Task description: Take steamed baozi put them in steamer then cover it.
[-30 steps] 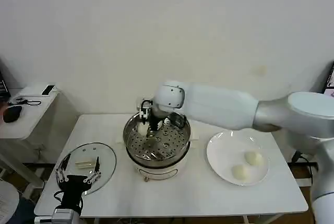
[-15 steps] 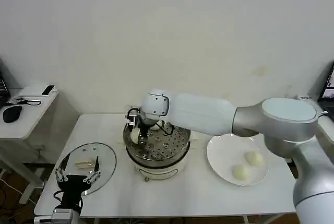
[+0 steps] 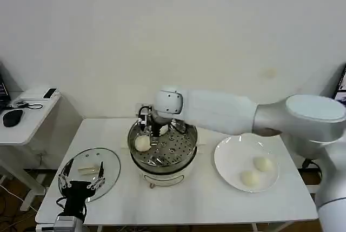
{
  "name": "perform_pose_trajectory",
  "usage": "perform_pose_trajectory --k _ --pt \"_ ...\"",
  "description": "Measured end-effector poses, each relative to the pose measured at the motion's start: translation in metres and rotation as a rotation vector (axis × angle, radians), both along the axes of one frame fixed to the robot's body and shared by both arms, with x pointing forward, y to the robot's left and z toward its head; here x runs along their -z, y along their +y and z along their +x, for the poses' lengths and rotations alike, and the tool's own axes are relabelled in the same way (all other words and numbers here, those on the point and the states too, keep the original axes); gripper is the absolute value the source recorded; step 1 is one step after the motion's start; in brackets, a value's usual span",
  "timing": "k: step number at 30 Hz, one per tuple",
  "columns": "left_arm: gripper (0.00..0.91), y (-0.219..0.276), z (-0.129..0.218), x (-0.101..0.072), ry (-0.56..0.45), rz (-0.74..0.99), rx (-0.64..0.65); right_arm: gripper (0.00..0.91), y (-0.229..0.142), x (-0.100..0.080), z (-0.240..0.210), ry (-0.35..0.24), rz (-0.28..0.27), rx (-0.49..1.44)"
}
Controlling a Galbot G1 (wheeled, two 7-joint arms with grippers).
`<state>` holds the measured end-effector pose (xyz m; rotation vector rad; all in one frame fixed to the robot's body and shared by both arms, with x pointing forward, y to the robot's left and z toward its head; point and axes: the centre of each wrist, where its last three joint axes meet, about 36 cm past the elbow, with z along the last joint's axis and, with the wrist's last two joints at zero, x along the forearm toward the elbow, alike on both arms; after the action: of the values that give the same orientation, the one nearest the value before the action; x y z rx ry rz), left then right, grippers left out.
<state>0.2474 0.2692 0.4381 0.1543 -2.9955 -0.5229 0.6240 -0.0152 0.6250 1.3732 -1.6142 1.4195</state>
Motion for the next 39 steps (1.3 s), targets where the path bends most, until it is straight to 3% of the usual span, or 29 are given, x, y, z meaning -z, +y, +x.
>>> perform_pose_trajectory --k 6,16,26,39 --pt "0.907 0.0 0.0 -0.001 0.002 0.004 0.007 0.907 -0.058 -0.027 -0.003 -0.03 -0.022 -0.012" --pt "0.907 0.0 0.0 0.002 0.016 0.006 0.019 0.907 -0.177 -0.028 -0.026 -0.022 -0.081 -0.026" --pt "0.907 -0.003 0.0 0.008 0.031 0.004 0.026 0.907 -0.274 0.012 -0.06 0.015 -0.148 -0.016" --pt "0.907 -0.002 0.002 0.018 0.055 0.013 0.027 0.907 -0.34 0.078 -0.101 0.087 -0.205 0.001"
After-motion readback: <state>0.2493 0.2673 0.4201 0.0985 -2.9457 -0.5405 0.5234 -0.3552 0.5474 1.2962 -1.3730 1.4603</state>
